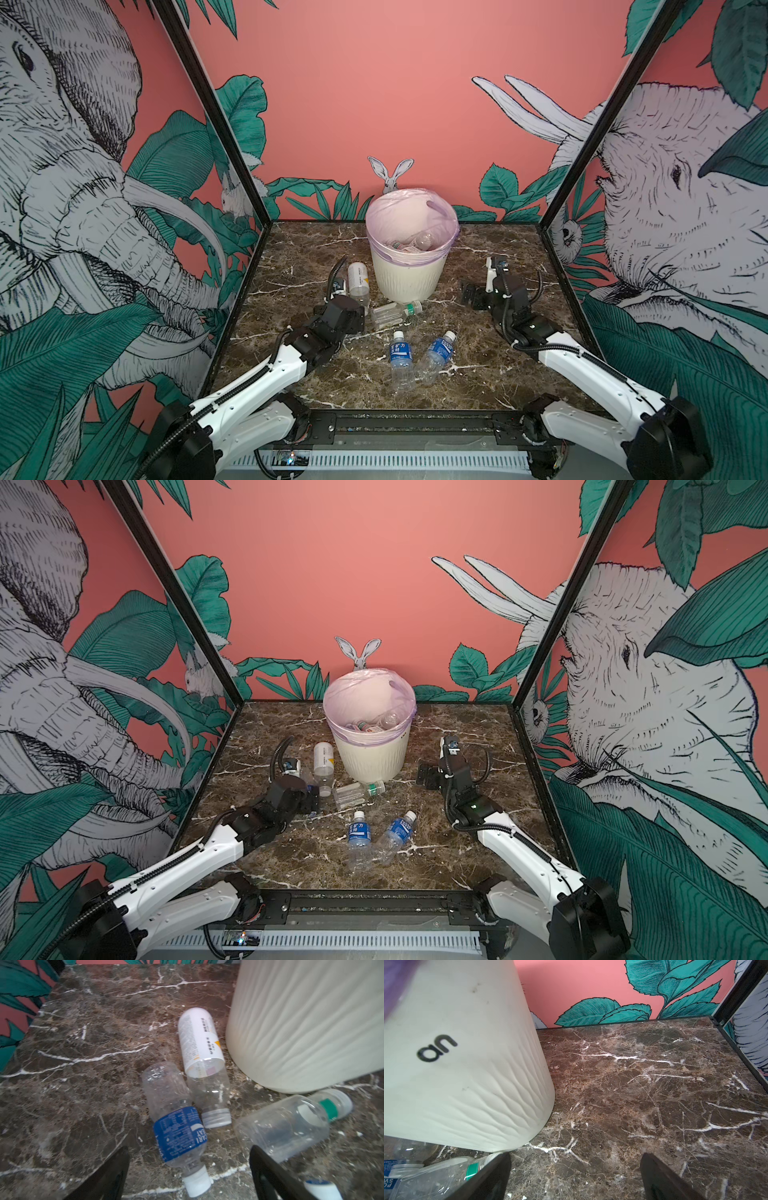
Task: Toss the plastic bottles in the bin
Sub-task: 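Lower the left gripper onto the blue-labelled water bottle and close it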
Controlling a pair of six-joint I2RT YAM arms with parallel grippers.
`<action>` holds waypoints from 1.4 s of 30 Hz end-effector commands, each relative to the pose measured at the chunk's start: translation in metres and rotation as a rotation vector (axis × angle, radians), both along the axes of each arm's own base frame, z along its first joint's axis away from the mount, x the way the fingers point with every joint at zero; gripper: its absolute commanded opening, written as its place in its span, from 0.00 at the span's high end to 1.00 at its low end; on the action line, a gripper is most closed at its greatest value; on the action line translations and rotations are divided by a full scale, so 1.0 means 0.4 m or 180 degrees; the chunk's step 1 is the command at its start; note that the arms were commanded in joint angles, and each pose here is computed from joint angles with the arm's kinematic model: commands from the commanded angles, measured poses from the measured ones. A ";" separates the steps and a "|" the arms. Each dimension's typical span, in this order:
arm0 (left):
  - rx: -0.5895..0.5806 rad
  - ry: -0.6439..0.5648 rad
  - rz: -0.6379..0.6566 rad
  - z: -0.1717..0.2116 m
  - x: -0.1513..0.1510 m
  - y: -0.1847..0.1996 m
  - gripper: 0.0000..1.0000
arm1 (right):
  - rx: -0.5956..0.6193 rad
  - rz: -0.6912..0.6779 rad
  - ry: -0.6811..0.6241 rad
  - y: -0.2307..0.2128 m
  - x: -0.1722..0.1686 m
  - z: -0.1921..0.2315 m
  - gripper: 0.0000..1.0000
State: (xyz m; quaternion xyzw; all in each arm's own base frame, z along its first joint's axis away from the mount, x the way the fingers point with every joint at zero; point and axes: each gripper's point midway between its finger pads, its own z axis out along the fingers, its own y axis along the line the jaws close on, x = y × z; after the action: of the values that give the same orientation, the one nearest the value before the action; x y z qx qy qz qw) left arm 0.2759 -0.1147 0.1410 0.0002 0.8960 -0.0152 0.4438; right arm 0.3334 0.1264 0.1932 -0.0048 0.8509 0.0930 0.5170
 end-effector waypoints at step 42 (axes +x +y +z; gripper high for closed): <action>-0.0159 0.0593 0.0410 -0.151 0.112 0.035 0.11 | -0.0029 0.0092 0.0338 0.052 0.061 -0.091 0.01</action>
State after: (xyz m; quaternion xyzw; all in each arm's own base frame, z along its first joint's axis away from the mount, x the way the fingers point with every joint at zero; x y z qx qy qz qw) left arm 0.3154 -0.1018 0.0764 -0.0531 0.9343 -0.0016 0.3526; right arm 0.3476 0.1425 0.1414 -0.0245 0.8889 0.0822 0.4501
